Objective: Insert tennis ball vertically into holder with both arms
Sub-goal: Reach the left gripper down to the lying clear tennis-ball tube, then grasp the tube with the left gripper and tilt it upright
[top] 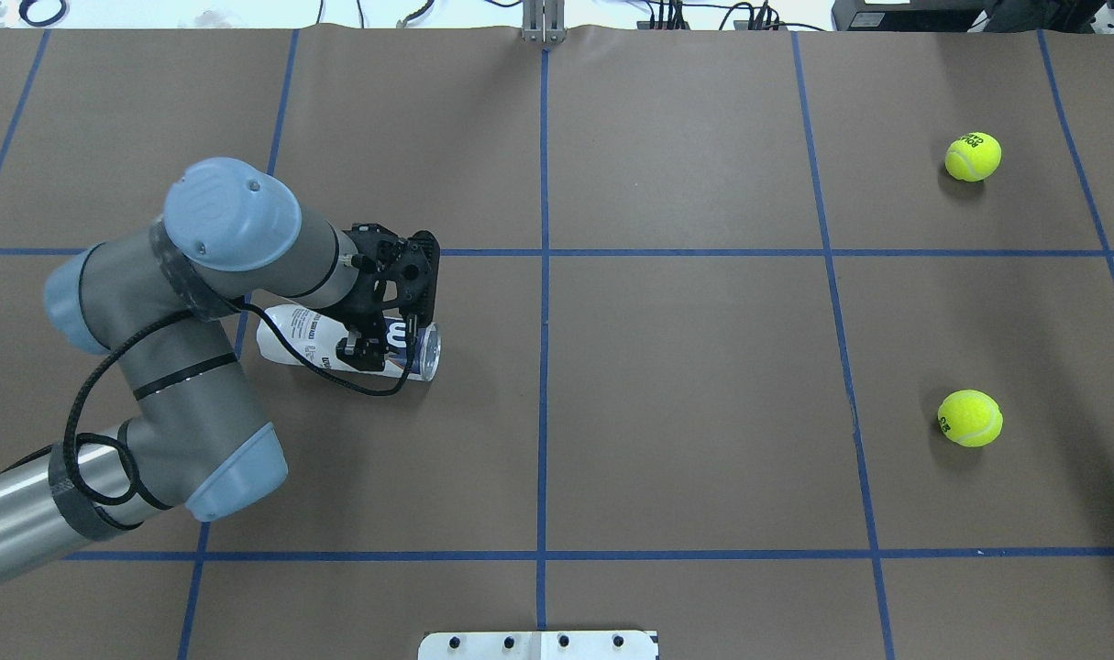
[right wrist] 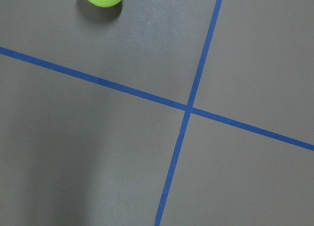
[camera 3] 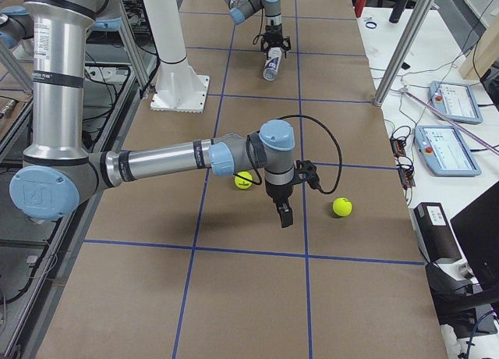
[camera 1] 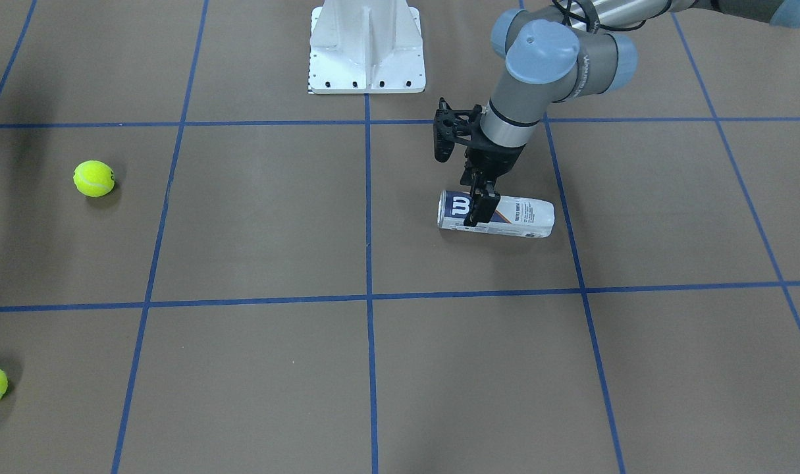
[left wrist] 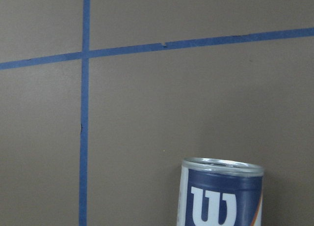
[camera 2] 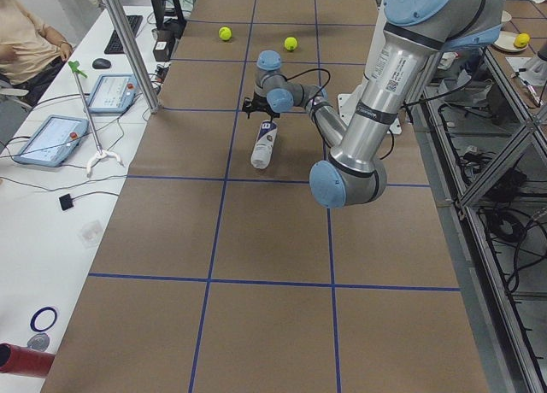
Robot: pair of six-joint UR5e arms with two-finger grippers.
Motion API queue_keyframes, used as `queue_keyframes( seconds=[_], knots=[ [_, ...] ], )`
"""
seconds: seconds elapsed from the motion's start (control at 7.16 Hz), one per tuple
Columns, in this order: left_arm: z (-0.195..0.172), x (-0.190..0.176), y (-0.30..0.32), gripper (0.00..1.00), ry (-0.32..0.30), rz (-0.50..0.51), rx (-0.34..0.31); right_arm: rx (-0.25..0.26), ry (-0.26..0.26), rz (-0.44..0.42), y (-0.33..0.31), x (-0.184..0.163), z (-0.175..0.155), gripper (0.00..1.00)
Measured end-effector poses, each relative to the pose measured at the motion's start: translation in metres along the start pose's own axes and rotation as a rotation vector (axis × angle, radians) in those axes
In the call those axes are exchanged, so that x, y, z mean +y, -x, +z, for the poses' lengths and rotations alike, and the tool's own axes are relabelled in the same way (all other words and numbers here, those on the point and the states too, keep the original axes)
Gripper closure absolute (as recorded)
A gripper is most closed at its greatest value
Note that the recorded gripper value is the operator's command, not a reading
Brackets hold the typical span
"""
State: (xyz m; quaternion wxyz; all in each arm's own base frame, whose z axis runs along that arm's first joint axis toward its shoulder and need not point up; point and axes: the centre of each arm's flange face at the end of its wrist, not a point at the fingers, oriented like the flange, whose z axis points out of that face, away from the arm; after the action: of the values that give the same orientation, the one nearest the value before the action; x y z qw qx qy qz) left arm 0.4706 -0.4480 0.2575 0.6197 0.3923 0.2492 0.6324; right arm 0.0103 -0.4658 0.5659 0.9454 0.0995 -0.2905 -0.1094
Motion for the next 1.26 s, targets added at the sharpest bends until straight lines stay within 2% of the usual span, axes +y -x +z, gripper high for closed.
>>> queue_keyframes(
  seconds=[1.26],
  knots=[
    [0.059, -0.025, -0.031, 0.02, 0.076, 0.027, 0.039, 0.0, 0.001, 0.001, 0.0, 0.0, 0.001, 0.0]
  ],
)
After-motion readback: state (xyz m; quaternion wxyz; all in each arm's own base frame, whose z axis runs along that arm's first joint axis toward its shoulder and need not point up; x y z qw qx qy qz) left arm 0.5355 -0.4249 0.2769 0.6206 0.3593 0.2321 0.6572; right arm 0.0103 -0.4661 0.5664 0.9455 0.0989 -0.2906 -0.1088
